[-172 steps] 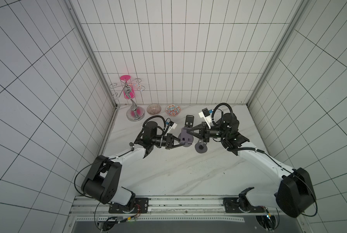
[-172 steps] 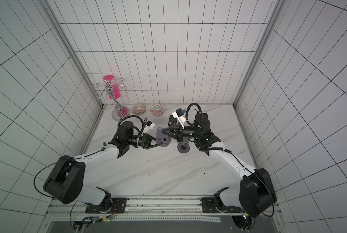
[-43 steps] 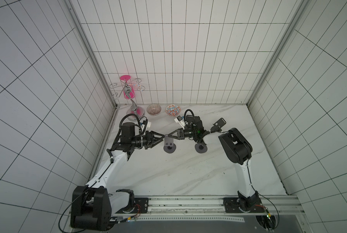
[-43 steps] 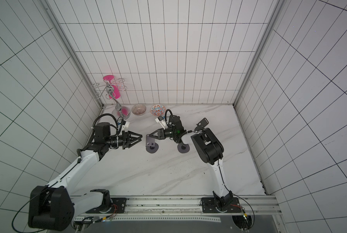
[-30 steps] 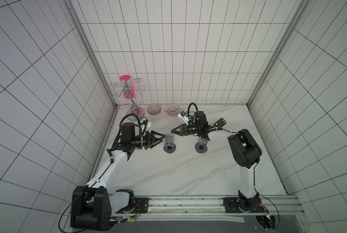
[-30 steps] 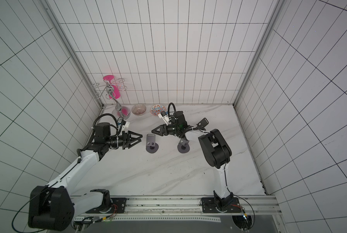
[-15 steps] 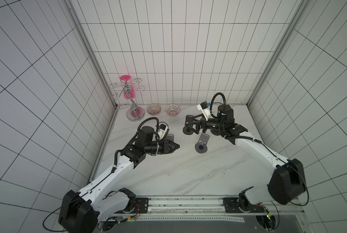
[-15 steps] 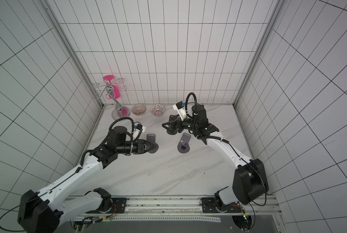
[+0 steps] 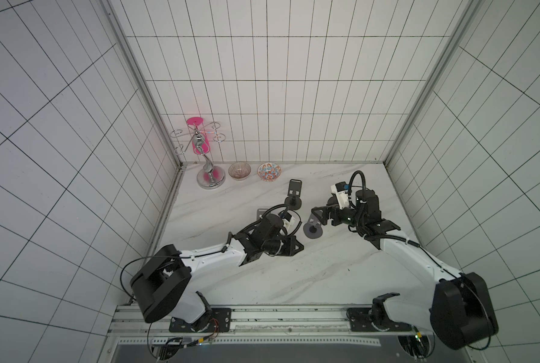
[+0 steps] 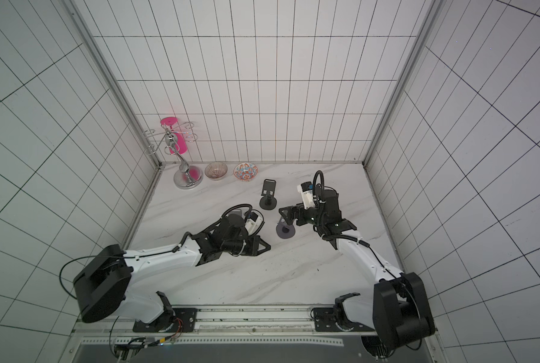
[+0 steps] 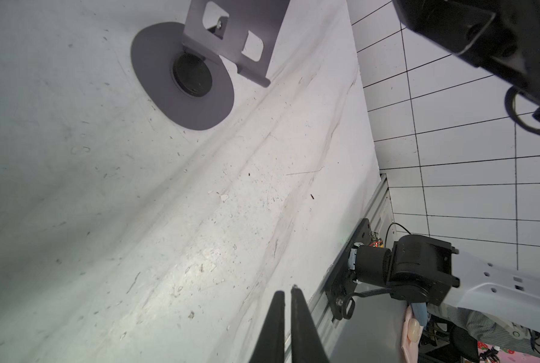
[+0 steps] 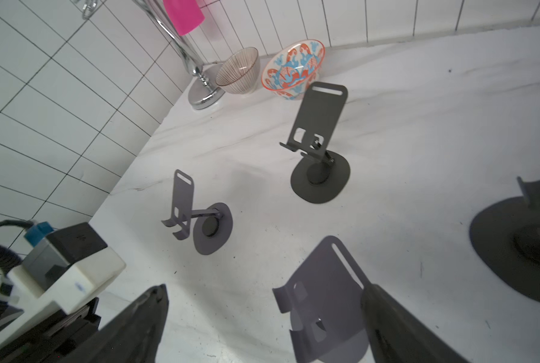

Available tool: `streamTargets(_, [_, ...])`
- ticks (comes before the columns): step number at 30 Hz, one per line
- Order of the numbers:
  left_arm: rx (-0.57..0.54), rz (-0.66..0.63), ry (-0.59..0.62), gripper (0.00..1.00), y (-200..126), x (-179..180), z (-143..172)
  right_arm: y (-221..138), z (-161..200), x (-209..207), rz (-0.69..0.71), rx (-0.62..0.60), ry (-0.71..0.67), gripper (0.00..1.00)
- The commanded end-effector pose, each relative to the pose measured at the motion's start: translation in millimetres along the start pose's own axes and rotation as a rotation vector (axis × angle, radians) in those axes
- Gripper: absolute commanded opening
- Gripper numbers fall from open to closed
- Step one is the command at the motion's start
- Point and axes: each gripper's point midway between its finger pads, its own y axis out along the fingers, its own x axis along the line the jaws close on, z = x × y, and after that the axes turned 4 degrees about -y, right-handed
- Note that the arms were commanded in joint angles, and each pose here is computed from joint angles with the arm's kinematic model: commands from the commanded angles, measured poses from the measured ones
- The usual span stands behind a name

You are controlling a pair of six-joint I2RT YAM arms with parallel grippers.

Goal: Open the phone stand
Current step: Reset both arms

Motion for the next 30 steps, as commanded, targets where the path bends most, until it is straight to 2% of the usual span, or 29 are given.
streamTargets(1, [-0.124,0.032,0.002,0.04,17.7,-9.0,-29.3,0.2,-2.0,-12.9,0.004,-0.064,0.044,0.99])
streamTargets(5, [-0.145,0.012,-0.013,0.02,32.7,-3.5,-39.7,-5.2,-4.0,-21.2,0.020,-0.097,0.064,0.99])
streamTargets(10, [-0.161,-0.008,0.023,0.03,28.5,-5.3,-39.0,-19.9,-17.8,-13.7,0.014,-0.149,0.068,0.99])
streamTargets(12, [-0.169,-0.035,0.053,0.08,21.7,-5.4,-38.2,-25.1,-23.2,-3.8,-0.021,-0.147,0.076,1.00])
streamTargets(14, [-0.175,-0.070,0.084,0.21,11.8,-4.8,-36.3,-29.9,-23.3,0.6,-0.011,-0.116,0.080,0.95])
streamTargets(15, [-0.184,-0.090,0.105,0.31,4.6,-5.0,-36.6,-33.4,-22.9,0.6,0.012,-0.103,0.067,0.95])
streamTargets(17, [-0.212,-0.148,0.144,0.43,-12.9,-2.5,-39.5,-40.7,-18.6,-3.5,0.089,-0.073,0.044,0.97])
streamTargets(20, [-0.278,-0.242,0.206,0.52,-44.1,-0.4,-51.5,-56.6,-17.3,-19.6,0.236,-0.083,0.053,0.99])
streamTargets(21, [-0.303,-0.271,0.220,0.58,-55.6,0.9,-57.5,-62.5,-16.4,-25.0,0.286,-0.086,0.054,0.99])
streamTargets(24, [-0.377,-0.326,0.224,0.71,-91.3,10.9,-80.4,-79.7,-17.4,-38.8,0.424,-0.083,0.036,0.99])
streamTargets(27, [-0.508,-0.408,0.223,0.74,-134.2,32.6,-111.1,-91.7,-20.2,-51.5,0.532,-0.101,0.060,0.99])
streamTargets(30, [-0.693,-0.528,0.226,0.74,-184.2,59.0,-140.9,-97.1,-19.2,-64.9,0.636,-0.129,0.043,0.99])
